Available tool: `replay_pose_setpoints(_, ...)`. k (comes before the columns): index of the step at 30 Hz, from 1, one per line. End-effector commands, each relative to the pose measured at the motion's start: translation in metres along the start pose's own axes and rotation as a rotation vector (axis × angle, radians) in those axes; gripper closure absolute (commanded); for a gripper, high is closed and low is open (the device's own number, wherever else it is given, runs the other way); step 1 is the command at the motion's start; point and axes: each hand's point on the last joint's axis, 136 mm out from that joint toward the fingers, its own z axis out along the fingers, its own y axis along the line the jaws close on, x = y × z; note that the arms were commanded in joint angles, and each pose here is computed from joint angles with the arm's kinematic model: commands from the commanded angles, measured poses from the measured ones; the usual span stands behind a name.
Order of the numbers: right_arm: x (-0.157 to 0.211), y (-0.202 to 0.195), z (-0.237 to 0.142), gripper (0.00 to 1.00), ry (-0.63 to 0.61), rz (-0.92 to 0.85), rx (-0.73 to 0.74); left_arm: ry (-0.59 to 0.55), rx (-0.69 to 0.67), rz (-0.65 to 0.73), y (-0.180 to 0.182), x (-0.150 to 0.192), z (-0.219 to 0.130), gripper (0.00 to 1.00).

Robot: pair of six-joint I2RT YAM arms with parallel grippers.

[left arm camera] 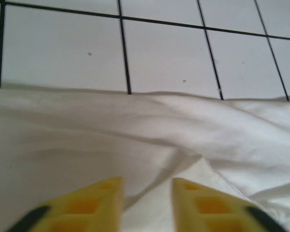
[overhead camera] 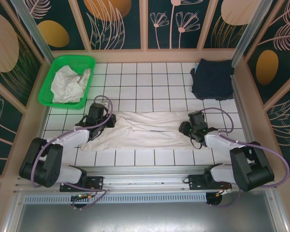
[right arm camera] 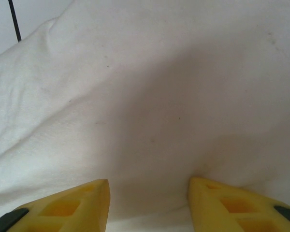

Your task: Fold and stack the t-shirts

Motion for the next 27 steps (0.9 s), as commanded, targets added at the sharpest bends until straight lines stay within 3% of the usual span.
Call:
replay_pose_setpoints(1, 0.004, -0.004, 0.004, 0.52, 0.005, 0.023, 0.003, 0.038, 0.068, 0.040, -0.015, 0.001, 0.002, 0.41)
replay_pose_setpoints(2, 0.004, -0.004, 0.005, 0.52, 0.006, 0.022, 0.004, 0.060, 0.082, 0.058, -0.019, 0.002, 0.007, 0.39)
replay_pose_setpoints(5, 0.004, -0.004, 0.006, 0.52, 0.006, 0.017, 0.003, 0.190, 0.108, 0.104, -0.030, 0.014, 0.030, 0.49)
replay_pose_setpoints(11, 0.005, 0.006, 0.002, 0.53, 0.000, 0.029, -0.069, 0.228, 0.099, 0.110, -0.033, 0.023, 0.046, 0.54)
replay_pose_setpoints(14, 0.004, 0.006, 0.003, 0.52, 0.008, 0.025, -0.061, 0.235, 0.095, 0.122, -0.034, 0.023, 0.042, 0.69)
replay_pose_setpoints(16, 0.003, 0.009, 0.002, 0.53, 0.007, 0.022, -0.068, 0.239, 0.092, 0.128, -0.035, 0.023, 0.036, 0.84)
replay_pose_setpoints(20, 0.001, 0.006, 0.000, 0.52, -0.009, 0.021, -0.055, 0.218, 0.107, 0.127, -0.040, 0.019, 0.017, 1.00)
replay_pose_setpoints(27, -0.006, 0.006, 0.001, 0.52, -0.022, 0.027, -0.069, 0.257, 0.055, 0.101, -0.034, 0.045, -0.010, 1.00)
